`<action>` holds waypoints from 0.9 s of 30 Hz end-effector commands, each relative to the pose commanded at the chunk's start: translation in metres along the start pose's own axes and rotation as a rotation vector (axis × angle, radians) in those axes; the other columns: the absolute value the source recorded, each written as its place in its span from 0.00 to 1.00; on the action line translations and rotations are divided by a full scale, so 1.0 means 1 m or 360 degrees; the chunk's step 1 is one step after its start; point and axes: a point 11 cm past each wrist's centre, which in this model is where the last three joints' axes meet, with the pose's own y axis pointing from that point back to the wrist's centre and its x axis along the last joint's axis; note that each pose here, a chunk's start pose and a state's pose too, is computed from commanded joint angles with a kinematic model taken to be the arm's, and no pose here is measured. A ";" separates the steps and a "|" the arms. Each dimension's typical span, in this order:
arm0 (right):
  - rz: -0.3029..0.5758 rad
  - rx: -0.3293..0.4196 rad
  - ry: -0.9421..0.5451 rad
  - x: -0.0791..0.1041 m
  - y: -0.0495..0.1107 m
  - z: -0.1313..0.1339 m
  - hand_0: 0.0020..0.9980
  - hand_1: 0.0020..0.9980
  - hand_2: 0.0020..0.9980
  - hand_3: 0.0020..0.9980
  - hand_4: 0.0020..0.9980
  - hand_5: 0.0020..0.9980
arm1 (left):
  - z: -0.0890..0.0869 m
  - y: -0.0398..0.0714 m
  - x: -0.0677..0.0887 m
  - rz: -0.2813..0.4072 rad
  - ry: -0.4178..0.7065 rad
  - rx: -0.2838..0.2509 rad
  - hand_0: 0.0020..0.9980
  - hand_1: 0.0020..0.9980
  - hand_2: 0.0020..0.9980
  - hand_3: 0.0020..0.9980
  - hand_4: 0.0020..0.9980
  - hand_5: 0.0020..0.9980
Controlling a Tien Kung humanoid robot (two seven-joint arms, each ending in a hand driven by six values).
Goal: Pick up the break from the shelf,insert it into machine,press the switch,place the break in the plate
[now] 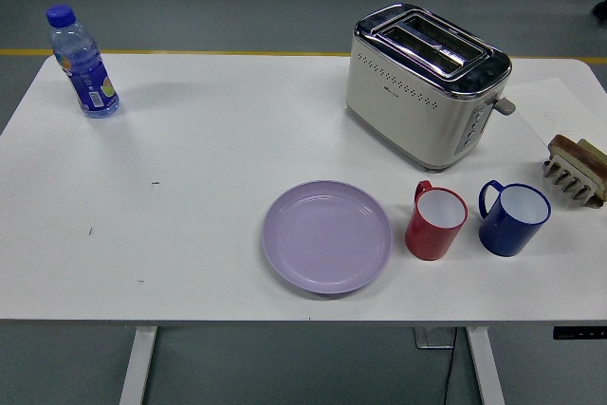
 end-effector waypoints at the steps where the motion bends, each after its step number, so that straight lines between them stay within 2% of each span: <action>1: -0.0002 0.0010 0.0021 -0.001 0.000 -0.001 0.65 0.58 0.62 0.58 0.42 0.18 | 0.000 0.000 0.000 0.0000 0.0000 0.0000 0.66 0.62 0.66 0.61 0.43 0.88; 4: -0.0015 0.0057 0.0119 -0.005 0.001 -0.005 0.65 0.58 0.62 0.58 0.42 0.18 | 0.000 0.000 0.000 0.0000 -0.0001 0.0000 0.66 0.62 0.66 0.61 0.43 0.88; 5: -0.0027 0.0086 0.0172 -0.009 0.002 -0.007 0.67 0.63 0.67 0.61 0.47 0.17 | 0.000 0.000 0.000 0.0000 -0.0001 0.0000 0.66 0.62 0.67 0.61 0.43 0.88; 10: -0.0085 0.0191 0.0414 -0.024 0.005 -0.016 0.67 0.63 0.67 0.61 0.47 0.17 | 0.000 0.000 0.000 0.0000 -0.0003 0.0001 0.66 0.62 0.67 0.61 0.43 0.88; 11: -0.0097 0.0209 0.0459 -0.027 0.005 -0.017 0.71 0.66 0.71 0.65 0.54 0.16 | 0.000 0.000 0.000 0.0000 -0.0003 0.0001 0.66 0.62 0.66 0.61 0.43 0.88; 16: -0.0159 0.0317 0.0735 -0.042 0.008 -0.023 0.71 0.66 0.71 0.65 0.54 0.16 | 0.001 0.000 0.000 0.0000 -0.0002 0.0000 0.66 0.62 0.66 0.61 0.43 0.88; 17: -0.0167 0.0330 0.0768 -0.043 0.008 -0.024 0.72 0.67 0.73 0.67 0.58 0.16 | 0.001 0.000 0.000 0.0001 -0.0002 -0.0001 0.66 0.62 0.66 0.61 0.43 0.88; 25: -0.0188 0.0345 0.0746 -0.047 0.009 -0.024 0.72 0.69 0.73 0.68 0.58 0.17 | 0.001 0.000 0.000 0.0000 0.0003 -0.0002 0.66 0.62 0.66 0.61 0.43 0.88; 27: -0.0213 0.0321 0.0662 -0.047 0.008 -0.021 0.72 0.69 0.73 0.68 0.58 0.17 | 0.001 0.000 0.000 0.0000 -0.0001 -0.0001 0.66 0.62 0.66 0.61 0.43 0.88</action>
